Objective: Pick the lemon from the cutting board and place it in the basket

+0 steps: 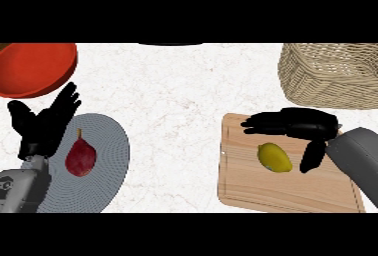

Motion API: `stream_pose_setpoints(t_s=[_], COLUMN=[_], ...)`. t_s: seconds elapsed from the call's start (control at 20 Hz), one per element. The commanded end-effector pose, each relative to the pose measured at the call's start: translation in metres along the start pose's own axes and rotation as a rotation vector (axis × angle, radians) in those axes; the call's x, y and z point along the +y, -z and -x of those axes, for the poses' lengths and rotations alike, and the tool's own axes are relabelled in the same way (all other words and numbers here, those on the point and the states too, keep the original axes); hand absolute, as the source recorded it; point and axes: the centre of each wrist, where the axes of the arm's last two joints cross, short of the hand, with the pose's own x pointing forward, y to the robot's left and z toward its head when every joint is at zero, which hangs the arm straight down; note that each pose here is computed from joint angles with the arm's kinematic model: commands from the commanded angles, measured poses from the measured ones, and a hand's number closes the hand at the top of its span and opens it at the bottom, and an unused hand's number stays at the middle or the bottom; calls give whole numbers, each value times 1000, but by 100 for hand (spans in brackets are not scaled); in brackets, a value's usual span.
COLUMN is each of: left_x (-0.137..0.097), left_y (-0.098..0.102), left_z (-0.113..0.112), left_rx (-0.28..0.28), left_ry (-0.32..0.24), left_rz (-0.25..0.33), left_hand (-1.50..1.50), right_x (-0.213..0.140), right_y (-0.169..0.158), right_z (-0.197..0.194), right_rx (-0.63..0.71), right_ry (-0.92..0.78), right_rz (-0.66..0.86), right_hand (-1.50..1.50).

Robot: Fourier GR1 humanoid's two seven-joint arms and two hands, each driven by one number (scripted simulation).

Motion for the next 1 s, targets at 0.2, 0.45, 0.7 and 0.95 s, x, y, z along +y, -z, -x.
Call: stream_pose_setpoints(t_s=[0.2, 0.45, 0.7, 0.95], left_x=[12, 1, 7, 15], left_y=[-3, -3, -5, -7], left_z=[16, 2, 3, -1], left_rx=[6, 4, -6, 4], left_ry=[12, 0, 8, 9], left_rz=[-1, 4, -12, -7], left_hand=[0, 0, 0, 0], right_x=[8, 28, 39, 34], right_y=[2, 8, 4, 19], right_z=[13, 24, 8, 3], right_rx=[-116, -65, -49, -90], right_ry=[75, 26, -15, -139], right_rz=[-73, -79, -87, -148], right_hand=[-150, -150, -150, 150])
